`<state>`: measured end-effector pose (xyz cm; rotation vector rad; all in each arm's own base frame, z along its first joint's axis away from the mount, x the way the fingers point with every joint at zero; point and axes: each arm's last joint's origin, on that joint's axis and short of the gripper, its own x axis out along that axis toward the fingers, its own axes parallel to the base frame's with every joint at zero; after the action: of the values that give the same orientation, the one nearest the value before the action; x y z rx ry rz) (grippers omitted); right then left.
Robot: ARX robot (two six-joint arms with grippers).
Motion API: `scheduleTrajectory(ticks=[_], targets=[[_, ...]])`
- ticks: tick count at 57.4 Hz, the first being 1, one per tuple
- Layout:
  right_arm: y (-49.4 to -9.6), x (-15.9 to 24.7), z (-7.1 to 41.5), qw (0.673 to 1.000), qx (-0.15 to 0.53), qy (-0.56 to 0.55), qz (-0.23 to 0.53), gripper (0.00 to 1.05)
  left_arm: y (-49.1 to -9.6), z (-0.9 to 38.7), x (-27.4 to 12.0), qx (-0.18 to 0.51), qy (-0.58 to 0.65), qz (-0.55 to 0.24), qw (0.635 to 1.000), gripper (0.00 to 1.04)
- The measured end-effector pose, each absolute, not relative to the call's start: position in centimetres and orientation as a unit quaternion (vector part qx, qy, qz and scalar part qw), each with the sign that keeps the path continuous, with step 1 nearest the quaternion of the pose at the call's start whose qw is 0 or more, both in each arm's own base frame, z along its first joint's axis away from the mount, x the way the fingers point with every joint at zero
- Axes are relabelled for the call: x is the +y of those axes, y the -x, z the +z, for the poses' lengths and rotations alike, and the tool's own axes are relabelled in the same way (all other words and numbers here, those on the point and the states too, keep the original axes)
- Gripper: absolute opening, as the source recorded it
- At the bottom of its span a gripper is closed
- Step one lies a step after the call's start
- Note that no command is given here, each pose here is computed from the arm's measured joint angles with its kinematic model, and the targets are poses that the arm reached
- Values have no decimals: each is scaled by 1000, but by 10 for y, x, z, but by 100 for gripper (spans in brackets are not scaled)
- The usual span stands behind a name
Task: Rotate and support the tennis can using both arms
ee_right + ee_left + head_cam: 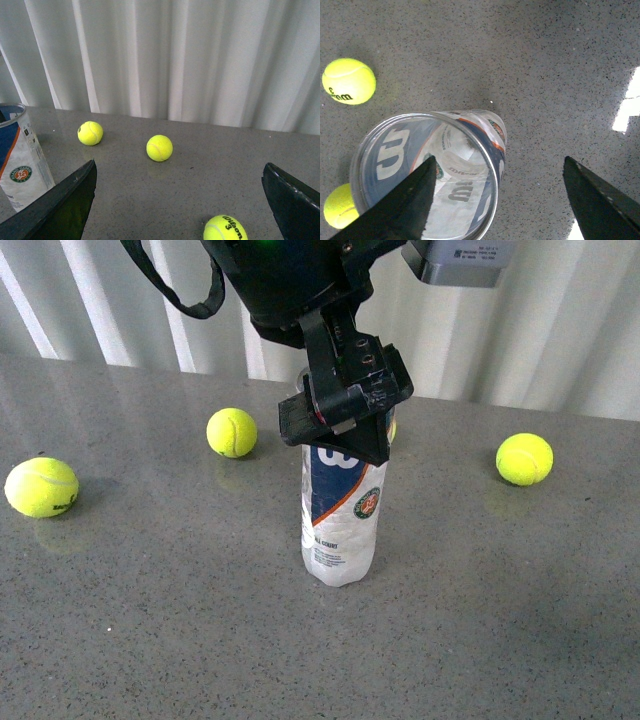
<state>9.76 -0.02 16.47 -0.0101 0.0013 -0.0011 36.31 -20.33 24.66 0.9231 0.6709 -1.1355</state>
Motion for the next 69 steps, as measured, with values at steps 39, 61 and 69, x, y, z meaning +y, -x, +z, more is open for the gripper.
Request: scheduleTrajectory(ticks=[39,61,69], targets=[[-98,0,165,1000,1,5,-1,98,-239,360,-30,58,-12,-257,965,98],[-98,0,165,1000,1,5,-1,98,-172,264,1,-8,8,1,1000,44],[-98,0,165,1000,1,5,-1,98,-162,234,0,10,5,0,1000,19]])
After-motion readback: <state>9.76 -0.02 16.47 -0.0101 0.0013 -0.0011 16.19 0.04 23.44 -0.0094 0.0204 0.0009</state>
